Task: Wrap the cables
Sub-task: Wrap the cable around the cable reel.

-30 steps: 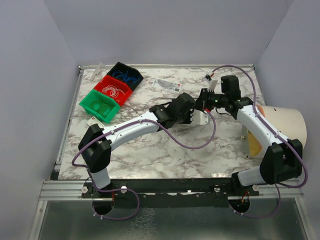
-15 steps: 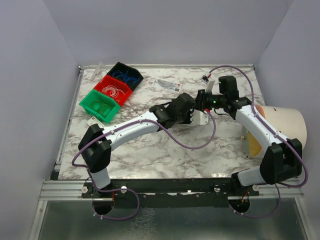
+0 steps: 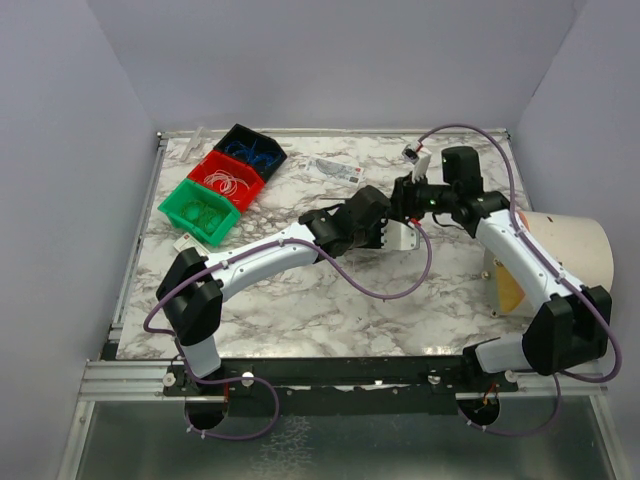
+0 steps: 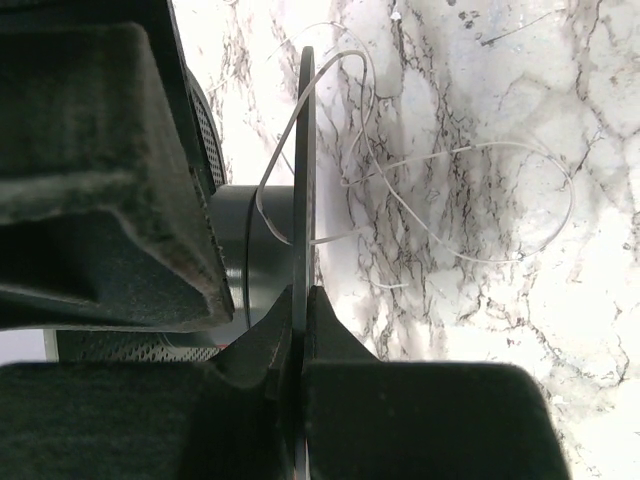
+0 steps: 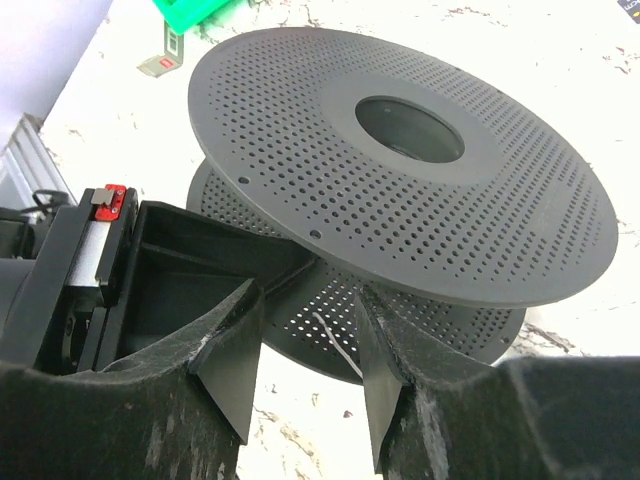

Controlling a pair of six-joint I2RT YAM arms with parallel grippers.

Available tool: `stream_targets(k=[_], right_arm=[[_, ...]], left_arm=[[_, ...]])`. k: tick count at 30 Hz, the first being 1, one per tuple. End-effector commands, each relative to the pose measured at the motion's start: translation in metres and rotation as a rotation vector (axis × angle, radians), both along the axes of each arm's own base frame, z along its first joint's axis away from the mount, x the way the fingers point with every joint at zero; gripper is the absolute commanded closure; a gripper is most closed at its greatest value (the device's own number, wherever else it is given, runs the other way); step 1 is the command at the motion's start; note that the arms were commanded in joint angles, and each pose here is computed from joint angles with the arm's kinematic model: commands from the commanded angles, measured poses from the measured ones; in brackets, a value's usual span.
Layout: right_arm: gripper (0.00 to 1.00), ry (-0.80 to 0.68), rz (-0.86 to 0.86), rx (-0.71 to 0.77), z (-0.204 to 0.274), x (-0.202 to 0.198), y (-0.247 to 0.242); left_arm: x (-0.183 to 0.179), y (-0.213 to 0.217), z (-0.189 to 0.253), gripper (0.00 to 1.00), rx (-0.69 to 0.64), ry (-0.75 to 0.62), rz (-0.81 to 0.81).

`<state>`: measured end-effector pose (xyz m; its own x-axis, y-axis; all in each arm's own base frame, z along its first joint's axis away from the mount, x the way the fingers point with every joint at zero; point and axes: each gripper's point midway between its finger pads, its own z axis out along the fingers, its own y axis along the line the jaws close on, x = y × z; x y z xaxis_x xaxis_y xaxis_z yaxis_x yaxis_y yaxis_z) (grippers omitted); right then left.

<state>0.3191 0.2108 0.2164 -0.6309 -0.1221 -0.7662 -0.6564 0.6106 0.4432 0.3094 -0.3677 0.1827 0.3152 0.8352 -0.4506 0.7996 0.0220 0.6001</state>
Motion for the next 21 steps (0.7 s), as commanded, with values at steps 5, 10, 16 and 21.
stream_targets(k=[5,10,16,21], right_arm=[[0.50,-0.100,0.079,-0.062,0.005,-0.015,-0.007],[0.32,-0.109,0.096,-0.068,0.005,-0.020,-0.008],[0.21,-0.235,0.124,-0.149,0.002,-0.016,-0.018],[0.19,-0.339,0.072,-0.209,0.005,-0.009,-0.031]], left_arm=[[-0.001,-0.010,0.036,1.00,-0.099,0.004,-0.053],[-0.001,-0.010,0.034,1.00,-0.111,0.031,-0.046],[-0.007,-0.015,0.031,1.00,-0.134,0.099,-0.074],[-0.008,-0.015,0.031,1.00,-0.183,0.163,-0.074]])
